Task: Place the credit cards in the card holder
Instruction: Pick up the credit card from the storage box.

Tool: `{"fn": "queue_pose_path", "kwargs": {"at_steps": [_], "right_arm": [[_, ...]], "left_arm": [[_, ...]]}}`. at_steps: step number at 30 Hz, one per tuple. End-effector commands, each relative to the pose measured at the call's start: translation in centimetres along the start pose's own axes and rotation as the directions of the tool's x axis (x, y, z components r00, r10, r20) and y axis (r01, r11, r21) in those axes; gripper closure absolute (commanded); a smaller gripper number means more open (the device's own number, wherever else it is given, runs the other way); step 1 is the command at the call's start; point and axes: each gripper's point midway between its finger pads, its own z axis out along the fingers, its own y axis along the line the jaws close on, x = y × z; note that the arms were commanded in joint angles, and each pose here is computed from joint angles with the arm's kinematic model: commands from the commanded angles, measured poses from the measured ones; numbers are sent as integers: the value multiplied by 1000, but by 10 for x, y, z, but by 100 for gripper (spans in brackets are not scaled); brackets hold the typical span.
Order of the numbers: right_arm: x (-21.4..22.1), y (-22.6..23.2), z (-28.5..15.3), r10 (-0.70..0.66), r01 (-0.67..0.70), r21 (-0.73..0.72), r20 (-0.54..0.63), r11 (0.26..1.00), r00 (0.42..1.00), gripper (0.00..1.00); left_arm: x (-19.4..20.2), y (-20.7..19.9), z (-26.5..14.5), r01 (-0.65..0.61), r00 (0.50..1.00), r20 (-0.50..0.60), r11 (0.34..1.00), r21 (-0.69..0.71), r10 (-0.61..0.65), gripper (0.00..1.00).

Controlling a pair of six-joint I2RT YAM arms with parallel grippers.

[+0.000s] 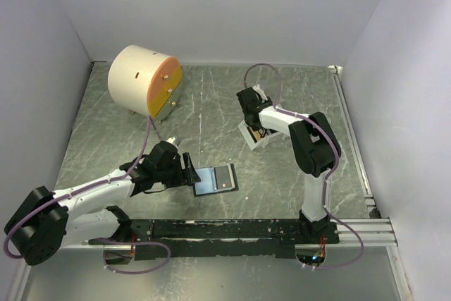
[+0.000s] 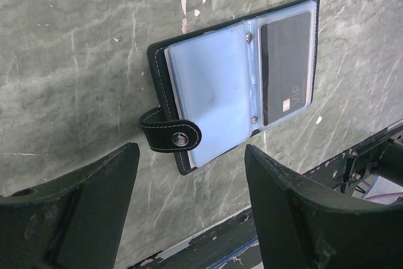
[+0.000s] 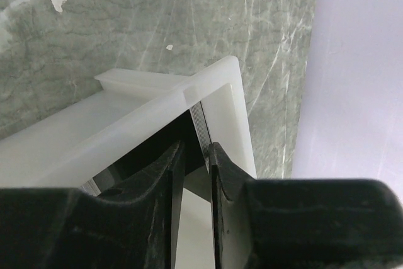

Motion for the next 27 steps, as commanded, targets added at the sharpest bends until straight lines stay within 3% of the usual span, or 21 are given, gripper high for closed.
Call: {"fn": "queue_pose_path", "kwargs": {"at_steps": [1,15,27], "right_arm": [[3,-1,5,-21,22,45,-13,999,1000,79],[-15,-20,-5,29,-32,81,41,996,999,100],[-26,-29,-20,70,-72,40,61,997,996,100]], "left_arm": [[1,-5,1,-15,1000,-5,999,28,16,21],[-3,-9,2,-25,1000,-4,999,31,25,21],[-1,-10,3,-18,1000,-7,999,40,18,21]]}}
